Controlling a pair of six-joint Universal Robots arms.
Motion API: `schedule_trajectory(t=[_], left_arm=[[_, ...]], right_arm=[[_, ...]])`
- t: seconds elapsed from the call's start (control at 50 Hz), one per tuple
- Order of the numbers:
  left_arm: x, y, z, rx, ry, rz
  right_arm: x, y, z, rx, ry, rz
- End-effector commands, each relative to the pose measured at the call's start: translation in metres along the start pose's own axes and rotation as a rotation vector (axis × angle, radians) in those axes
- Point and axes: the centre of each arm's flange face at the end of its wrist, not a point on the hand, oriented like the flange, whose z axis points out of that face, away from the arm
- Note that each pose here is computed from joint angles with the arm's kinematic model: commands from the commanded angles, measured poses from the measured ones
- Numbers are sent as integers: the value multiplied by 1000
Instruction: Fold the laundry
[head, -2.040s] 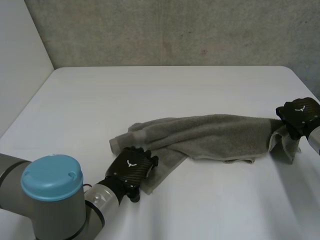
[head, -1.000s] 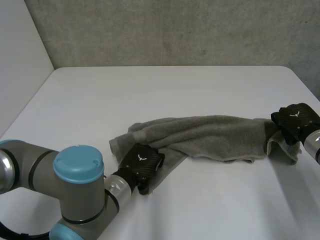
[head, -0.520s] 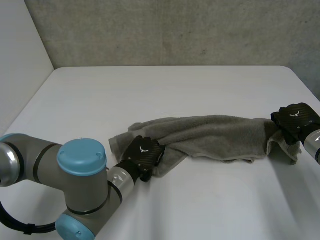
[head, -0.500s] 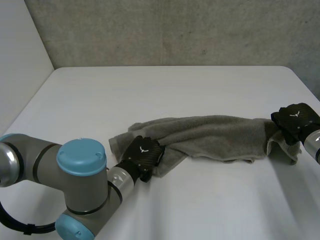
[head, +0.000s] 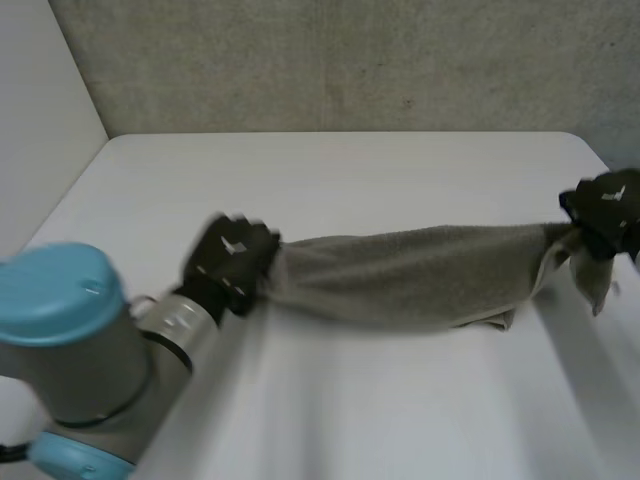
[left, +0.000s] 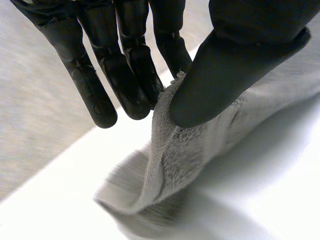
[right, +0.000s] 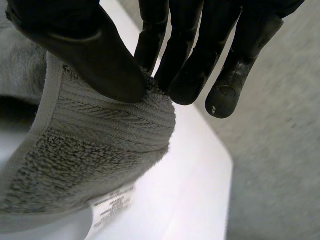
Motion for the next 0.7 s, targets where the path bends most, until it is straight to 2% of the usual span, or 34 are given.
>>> schedule_trajectory(t=[0.02, 0.1, 0.16, 0.24, 0.3, 0.32, 0.36, 0.44, 0.5, 0.56, 0.6, 0.62, 0.64, 0.66, 0.7], left_arm=[[-50, -69, -24, 215, -169, -5], [-72, -97, -34, 310, -246, 2], [-83, -100, -33, 317, -276, -12], [-88, -97, -29, 305, -284, -29], [-78, -56, -4, 168, -236, -57], [-78, -56, -3, 168, -235, -57], [-72, -26, 16, 75, -207, -67], [-67, 0, 38, 3, -183, -71], [-68, 7, 59, -6, -181, -69], [-78, -5, 79, 55, -203, -63], [-93, -38, 98, 177, -240, -54], [-93, -38, 98, 177, -240, -54], [-104, -62, 106, 263, -265, -48], [-104, -63, 106, 264, -265, -48], [-129, -124, 113, 488, -352, -30]], right_arm=[[27, -72, -43, 166, -45, 52], [52, -108, -59, 222, -56, 146], [64, -119, -65, 197, -69, 161], [65, -101, -51, 83, -130, 181], [38, -68, -33, -121, -320, 92], [37, -67, -33, -122, -321, 91], [15, -52, -26, -220, -458, 0], [-5, -40, -11, -277, -516, -37], [-13, -37, 6, -277, -493, -79], [-13, -40, 29, -219, -425, -132], [-4, -71, 52, -62, -278, -220], [-4, -71, 52, -61, -277, -220], [9, -99, 60, 51, -160, -257], [10, -99, 60, 52, -158, -258], [42, -161, 64, 325, 83, -261]])
